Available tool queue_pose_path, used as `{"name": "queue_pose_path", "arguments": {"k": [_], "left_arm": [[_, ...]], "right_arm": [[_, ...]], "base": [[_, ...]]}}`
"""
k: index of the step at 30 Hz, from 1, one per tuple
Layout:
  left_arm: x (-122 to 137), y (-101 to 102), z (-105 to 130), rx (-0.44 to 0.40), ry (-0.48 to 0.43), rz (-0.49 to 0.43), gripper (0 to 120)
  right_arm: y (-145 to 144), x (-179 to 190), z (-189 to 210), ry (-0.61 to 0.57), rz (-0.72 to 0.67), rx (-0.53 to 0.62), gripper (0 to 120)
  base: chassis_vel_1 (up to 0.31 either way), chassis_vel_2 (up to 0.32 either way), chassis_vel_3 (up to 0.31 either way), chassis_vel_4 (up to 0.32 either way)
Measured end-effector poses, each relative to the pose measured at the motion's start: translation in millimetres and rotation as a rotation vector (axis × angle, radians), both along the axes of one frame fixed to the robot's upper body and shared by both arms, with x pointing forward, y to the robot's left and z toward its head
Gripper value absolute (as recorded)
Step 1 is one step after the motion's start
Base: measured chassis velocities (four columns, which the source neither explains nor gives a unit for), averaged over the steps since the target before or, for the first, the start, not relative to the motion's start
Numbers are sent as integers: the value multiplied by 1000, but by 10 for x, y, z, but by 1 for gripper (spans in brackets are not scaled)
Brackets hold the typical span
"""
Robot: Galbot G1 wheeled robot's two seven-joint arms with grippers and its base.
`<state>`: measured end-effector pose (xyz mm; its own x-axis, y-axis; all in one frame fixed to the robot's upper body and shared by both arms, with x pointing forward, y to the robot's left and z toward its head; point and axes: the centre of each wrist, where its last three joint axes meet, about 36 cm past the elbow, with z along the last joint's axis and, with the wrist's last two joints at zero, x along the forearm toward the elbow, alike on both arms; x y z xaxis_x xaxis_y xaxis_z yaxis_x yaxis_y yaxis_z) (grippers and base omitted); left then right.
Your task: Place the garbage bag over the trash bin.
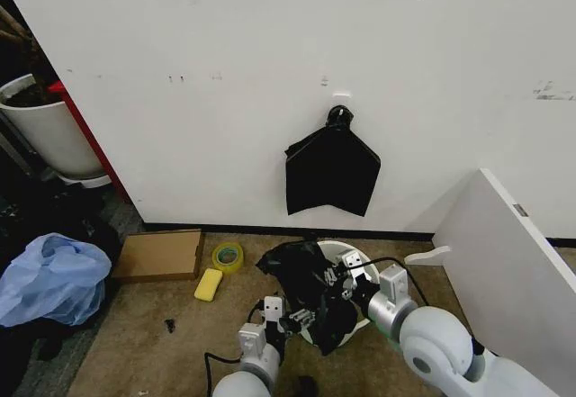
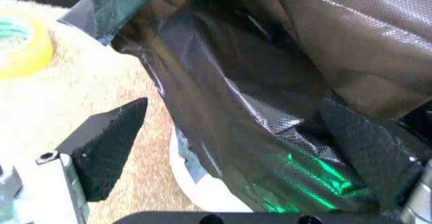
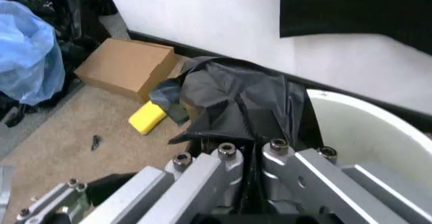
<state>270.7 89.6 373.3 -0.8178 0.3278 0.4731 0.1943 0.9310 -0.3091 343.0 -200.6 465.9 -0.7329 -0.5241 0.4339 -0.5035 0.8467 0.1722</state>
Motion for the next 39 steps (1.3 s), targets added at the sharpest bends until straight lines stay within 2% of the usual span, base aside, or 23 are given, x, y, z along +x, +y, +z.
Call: {"name": "queue_pose_path", "arguments": {"k": [5,12,17,22,30,36,39], "left_arm": [[54,-107,116,29,36,37,100],[89,-61,268,40,41,74,98],[170,12,241,40,43,103,99],[276,-22,201,7,60,116,99],[377,-199,181,-37,124,116,98],[391,-296,222,-16,196,130,97],[472,-397,258,20,232,129,95]], "right_arm": [[-23,85,28,36,-21,17,0],[-55,123,-5,54,-42,14,0],[-73,141,-16,60,-51,17,0],[-77,145,-12,60,-51,16,0],[-83,134,-6,62,-51,9,0],[-99,133,3,62,-54,4,0],[-102,131,-6,65,-58,1,0]], "base": [[0,0,0,0],[0,0,0,0],[0,0,0,0],[0,0,0,0],[0,0,0,0],[0,0,0,0],[0,0,0,0]]}}
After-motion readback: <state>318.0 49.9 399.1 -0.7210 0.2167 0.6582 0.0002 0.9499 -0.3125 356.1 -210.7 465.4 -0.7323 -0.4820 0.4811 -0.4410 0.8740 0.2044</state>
